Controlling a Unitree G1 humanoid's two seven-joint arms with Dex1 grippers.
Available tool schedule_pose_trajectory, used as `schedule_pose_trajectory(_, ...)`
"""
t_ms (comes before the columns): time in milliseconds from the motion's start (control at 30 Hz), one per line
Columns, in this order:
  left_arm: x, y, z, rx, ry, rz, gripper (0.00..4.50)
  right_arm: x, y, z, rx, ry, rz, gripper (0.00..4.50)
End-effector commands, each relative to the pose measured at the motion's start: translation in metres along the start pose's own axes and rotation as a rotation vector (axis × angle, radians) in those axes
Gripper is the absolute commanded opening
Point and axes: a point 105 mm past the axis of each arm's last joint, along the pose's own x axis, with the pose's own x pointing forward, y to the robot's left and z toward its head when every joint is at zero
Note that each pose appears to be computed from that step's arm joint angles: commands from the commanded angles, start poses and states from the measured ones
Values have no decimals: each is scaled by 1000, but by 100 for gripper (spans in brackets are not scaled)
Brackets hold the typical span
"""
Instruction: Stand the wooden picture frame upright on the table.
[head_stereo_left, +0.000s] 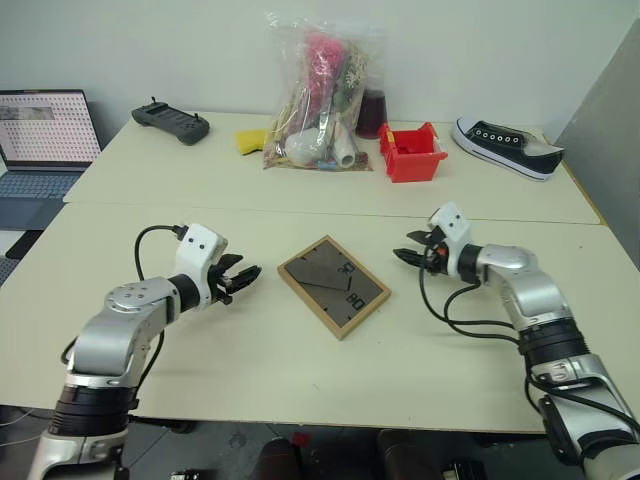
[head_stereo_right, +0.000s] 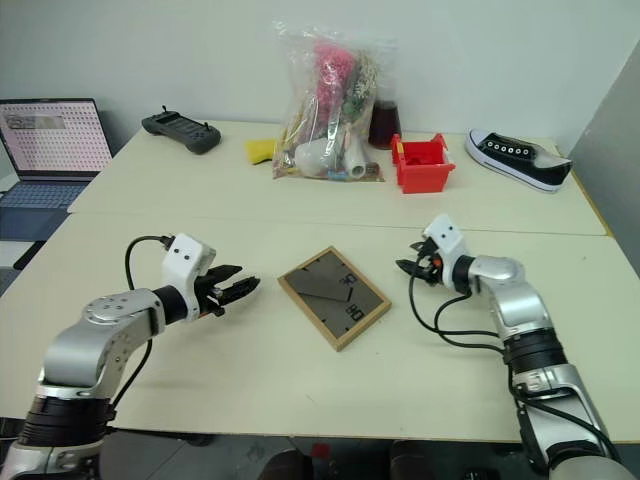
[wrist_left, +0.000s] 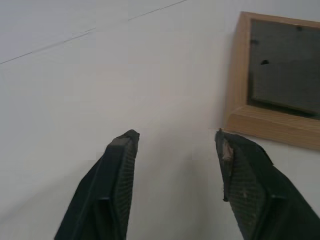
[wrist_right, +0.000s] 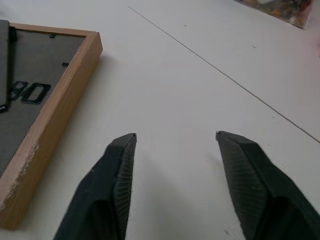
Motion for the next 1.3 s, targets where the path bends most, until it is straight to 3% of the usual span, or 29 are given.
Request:
schedule_pose_trajectory(33, 10, -13, 4, 16, -30, 59, 155, 9, 8, 5, -25, -34, 4, 151)
schedule_pose_trajectory(233, 19, -29, -5, 16, 4, 46, 29, 20, 31, 2, -4, -42, 59, 6)
schedule_pose_trajectory(267, 19, -32, -7, 19, 11, 33, 2, 21, 36, 1, 1, -42, 78, 0)
schedule_pose_trajectory(400, 23, -62, -11, 35, 33, -96, 2, 14, 63, 4, 6, -53, 185, 0)
schedule_pose_trajectory(667, 37, -96, -6, 68, 26, -236, 2, -18, 89, -1, 35, -11, 275, 0)
schedule_pose_trajectory(833, 32, -99, -8, 88, 57, -274, 2, -27, 69, -10, 39, 32, 141, 0)
schedule_pose_trajectory(1000, 9, -69, 0, 142, 80, -287, 2, -37, 41, -16, -22, 74, 20, 0)
schedule_pose_trajectory(1100, -5, -56, 13, 23, 55, -367, 21, -39, 36, -14, -28, 68, 11, 0)
schedule_pose_trajectory(1200, -24, -56, 26, -285, 53, -540, 72, -37, 33, -15, -25, 63, 7, 0)
schedule_pose_trajectory(1300, -38, -55, 25, -597, 168, -676, 133, -32, 34, -15, -21, 56, 11, 0)
